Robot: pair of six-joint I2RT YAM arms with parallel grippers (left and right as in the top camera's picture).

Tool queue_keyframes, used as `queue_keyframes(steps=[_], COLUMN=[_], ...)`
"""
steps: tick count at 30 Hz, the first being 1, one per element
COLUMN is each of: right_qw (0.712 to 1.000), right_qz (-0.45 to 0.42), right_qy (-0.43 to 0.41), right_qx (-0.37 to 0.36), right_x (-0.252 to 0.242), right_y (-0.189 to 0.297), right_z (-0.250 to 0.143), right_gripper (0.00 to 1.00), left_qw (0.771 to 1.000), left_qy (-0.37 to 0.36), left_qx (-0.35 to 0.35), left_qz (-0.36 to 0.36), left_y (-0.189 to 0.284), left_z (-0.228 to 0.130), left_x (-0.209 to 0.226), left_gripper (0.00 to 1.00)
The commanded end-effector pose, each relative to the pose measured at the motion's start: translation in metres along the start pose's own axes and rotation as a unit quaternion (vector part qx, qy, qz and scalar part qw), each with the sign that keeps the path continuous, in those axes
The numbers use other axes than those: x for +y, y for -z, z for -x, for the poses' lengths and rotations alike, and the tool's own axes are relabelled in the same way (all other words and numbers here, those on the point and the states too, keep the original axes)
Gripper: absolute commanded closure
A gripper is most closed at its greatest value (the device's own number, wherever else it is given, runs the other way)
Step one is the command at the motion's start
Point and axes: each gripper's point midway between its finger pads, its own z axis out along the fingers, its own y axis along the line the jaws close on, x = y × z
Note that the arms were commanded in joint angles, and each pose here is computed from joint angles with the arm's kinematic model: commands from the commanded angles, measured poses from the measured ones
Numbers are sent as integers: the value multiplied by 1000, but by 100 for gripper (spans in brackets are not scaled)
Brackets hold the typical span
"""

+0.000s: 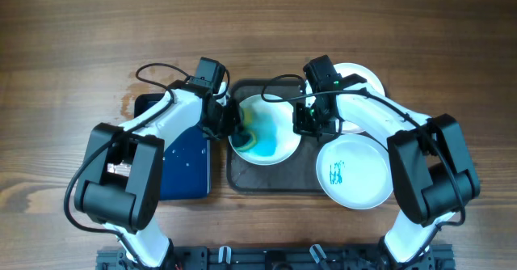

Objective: Clean dirty plates on tray and stack at the side
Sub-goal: 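Scrub the held plate's surface with the sponge in the left gripper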

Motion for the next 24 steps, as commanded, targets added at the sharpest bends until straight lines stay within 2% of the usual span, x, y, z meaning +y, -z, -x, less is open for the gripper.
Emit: queue_keyframes(steps=[1, 6, 9, 13, 16, 20, 22, 24], right_qw=[998, 998, 998, 998, 998, 997, 997, 997], right_qz=[-39, -39, -40, -42, -44, -47, -47, -48], right_qy=[-17, -17, -17, -19, -20, -22, -22, -22], right_qx=[39, 39, 40, 44, 50, 55, 56, 57], right_x=[-22, -22, -23, -23, -25, -26, -26, -26], right_y=[-21, -21, -21, -21, -21, -20, -20, -20], right_z=[-19, -19, -19, -21, -24, -27, -27, -28], right_gripper=[96, 96, 96, 96, 96, 96, 96, 96], left_qw=[993, 991, 988, 989, 996, 997, 997, 996], left_qy=[-19, -101, -114, -109, -71, -19, 2, 5], left_qx=[-3, 75, 77, 55, -21, -76, -80, -66], left_qz=[115, -43, -66, -84, -46, -9, 13, 59], left_y=[-20, -42, -50, -49, -41, -23, -16, -15], left_z=[-8, -64, -81, -69, -18, 32, 40, 32], left_x=[47, -49, -78, -87, -58, -7, 16, 38], left_gripper=[96, 96, 96, 96, 96, 96, 96, 96])
